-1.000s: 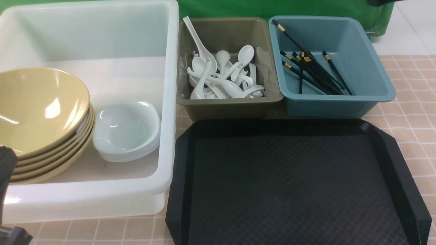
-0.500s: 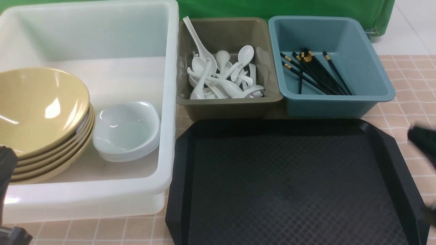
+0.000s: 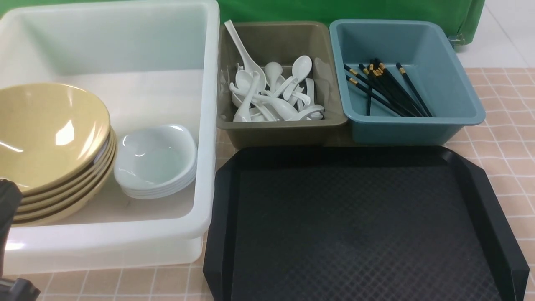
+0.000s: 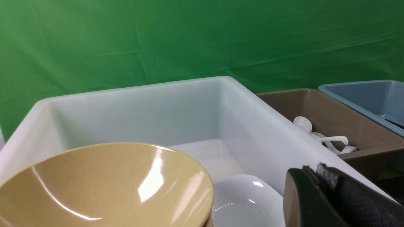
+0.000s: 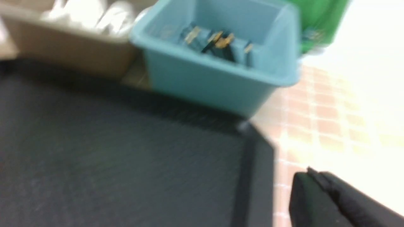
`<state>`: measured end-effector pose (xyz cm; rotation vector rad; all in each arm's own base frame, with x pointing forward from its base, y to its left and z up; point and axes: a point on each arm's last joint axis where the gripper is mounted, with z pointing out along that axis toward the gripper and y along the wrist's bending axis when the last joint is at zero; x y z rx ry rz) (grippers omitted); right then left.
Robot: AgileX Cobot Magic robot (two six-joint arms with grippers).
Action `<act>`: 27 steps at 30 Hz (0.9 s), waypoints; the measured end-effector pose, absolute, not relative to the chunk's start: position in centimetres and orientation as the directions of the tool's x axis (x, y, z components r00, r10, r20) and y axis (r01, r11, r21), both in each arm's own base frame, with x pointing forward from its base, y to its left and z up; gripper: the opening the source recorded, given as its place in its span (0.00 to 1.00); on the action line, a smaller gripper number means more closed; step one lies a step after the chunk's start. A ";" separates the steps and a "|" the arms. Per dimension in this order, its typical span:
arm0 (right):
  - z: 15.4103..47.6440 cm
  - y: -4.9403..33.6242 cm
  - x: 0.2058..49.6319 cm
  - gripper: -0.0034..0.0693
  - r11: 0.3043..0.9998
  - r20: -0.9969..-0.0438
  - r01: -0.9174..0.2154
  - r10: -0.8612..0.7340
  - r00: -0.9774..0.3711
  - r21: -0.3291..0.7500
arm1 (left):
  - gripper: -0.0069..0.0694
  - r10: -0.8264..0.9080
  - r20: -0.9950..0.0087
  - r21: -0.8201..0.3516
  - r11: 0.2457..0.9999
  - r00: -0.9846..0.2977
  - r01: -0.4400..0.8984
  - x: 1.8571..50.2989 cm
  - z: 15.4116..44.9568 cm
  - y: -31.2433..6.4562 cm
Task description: On brown table put chopsticks spoon bowls plates into blue grey white boxes.
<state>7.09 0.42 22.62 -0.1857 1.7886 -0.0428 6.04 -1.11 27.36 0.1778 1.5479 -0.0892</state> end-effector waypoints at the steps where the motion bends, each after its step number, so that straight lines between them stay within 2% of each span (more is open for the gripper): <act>1: 22.4 0.4 6.9 0.10 0.988 -0.969 -0.097 -0.141 -0.204 -0.123 | 0.10 0.055 -0.998 0.058 0.984 0.023 0.169 6.0 27.4 -1.1; 2: 21.6 0.1 6.3 0.10 0.994 -0.982 -0.047 -0.100 -0.162 -0.094 | 0.10 0.055 -0.998 0.058 0.984 0.023 0.169 6.0 27.4 -1.1; 5: 20.0 -0.2 5.8 0.10 0.999 -0.990 0.008 -0.052 -0.131 -0.054 | 0.10 0.055 -0.998 0.058 0.984 0.023 0.169 6.0 27.4 -1.1; 8: 18.6 -0.4 5.6 0.10 0.998 -0.989 0.057 0.017 -0.146 0.009 | 0.10 0.054 -0.998 0.058 0.984 0.024 0.169 6.0 27.4 -1.1; 9: 18.0 -0.5 5.5 0.10 0.996 -0.978 0.082 0.054 -0.199 0.038 | 0.10 0.055 -0.998 0.058 0.984 0.023 0.169 6.0 27.4 -1.1; 16: 17.7 -0.4 5.4 0.11 0.996 -0.969 0.059 -0.056 -0.243 -0.072 | 0.10 0.055 -0.998 0.058 0.984 0.023 0.169 6.0 27.4 -1.1; 27: 17.6 -0.4 5.4 0.12 0.995 -0.968 0.056 -0.062 -0.244 -0.078 | 0.10 0.055 -0.998 0.058 0.984 0.023 0.169 6.0 27.4 -1.1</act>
